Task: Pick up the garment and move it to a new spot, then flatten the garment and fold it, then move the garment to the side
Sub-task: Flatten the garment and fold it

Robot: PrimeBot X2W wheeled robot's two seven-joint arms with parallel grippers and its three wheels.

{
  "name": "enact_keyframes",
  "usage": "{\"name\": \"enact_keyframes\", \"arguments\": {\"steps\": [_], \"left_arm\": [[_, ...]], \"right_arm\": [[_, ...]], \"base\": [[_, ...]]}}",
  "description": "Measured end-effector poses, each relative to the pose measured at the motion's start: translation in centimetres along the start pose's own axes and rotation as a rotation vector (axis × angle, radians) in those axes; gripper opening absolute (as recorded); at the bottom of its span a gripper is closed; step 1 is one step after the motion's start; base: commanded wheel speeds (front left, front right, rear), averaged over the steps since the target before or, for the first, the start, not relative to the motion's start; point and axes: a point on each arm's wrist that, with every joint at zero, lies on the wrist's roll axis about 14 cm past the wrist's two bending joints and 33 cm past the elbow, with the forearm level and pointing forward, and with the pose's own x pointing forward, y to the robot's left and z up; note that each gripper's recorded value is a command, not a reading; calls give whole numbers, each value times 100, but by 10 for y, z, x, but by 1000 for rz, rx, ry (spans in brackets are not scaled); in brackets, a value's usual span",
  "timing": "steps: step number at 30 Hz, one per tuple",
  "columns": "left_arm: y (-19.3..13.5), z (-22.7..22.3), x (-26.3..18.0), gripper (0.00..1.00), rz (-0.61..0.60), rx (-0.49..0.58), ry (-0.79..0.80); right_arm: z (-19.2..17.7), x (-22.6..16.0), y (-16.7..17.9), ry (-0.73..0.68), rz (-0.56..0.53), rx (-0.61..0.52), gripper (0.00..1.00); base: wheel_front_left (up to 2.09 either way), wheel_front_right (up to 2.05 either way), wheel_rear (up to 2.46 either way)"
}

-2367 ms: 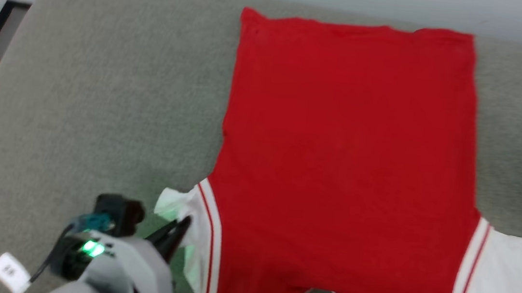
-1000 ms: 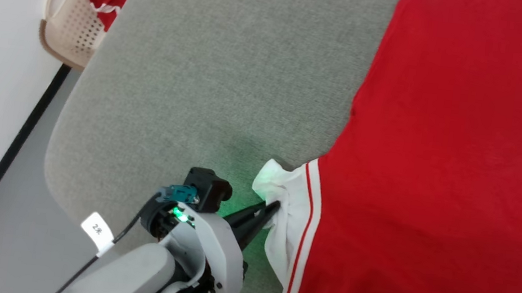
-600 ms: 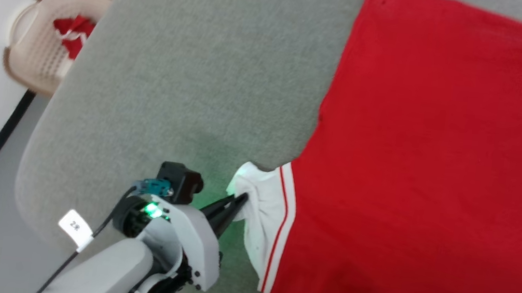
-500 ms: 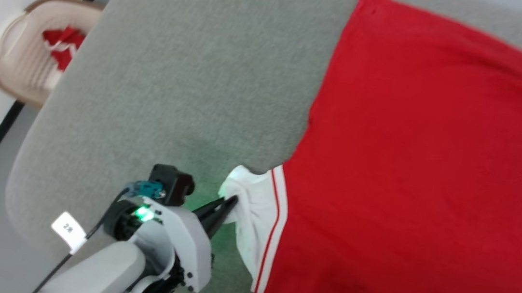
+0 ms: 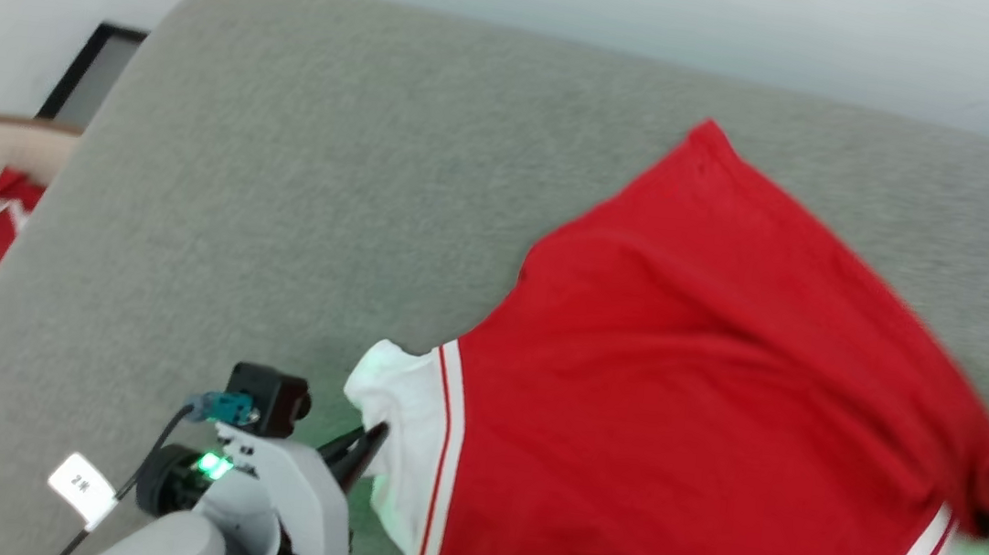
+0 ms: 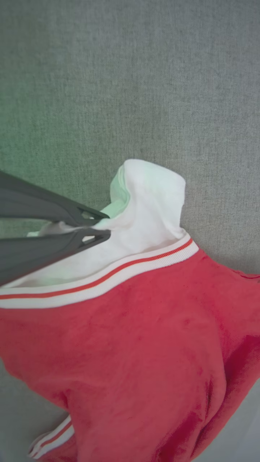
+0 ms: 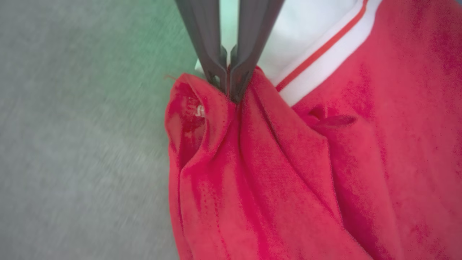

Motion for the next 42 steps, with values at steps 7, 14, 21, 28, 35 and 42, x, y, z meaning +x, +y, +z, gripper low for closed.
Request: {"name": "enact_keyframes", "arguments": {"steps": [7,14,21,28,35,42], "left_arm": [[-11,5,-5,0,-26,25,-21],[-27,15,-6,0,-67,41,-55],[-30,17,-5,0,-81,46,-67],[-31,16,-4,0,-86,43,-65],[-30,17,-5,0,-85,38,-73],[-32,15,-9,0,-82,19,-76]], "right_arm": [[-66,-31,24,11,-7,112,0],[-95,-47,30,-48,-68,208,0],[-102,-38,29,-70,-94,243,23],[-99,-30,24,-58,-96,238,100],[-80,-48,15,-61,-100,188,100],[-25,-84,11,-195,-130,60,100]], "base": [[0,0,0],[0,0,0],[0,0,0],[0,0,0],[0,0,0],[0,0,0]]}}
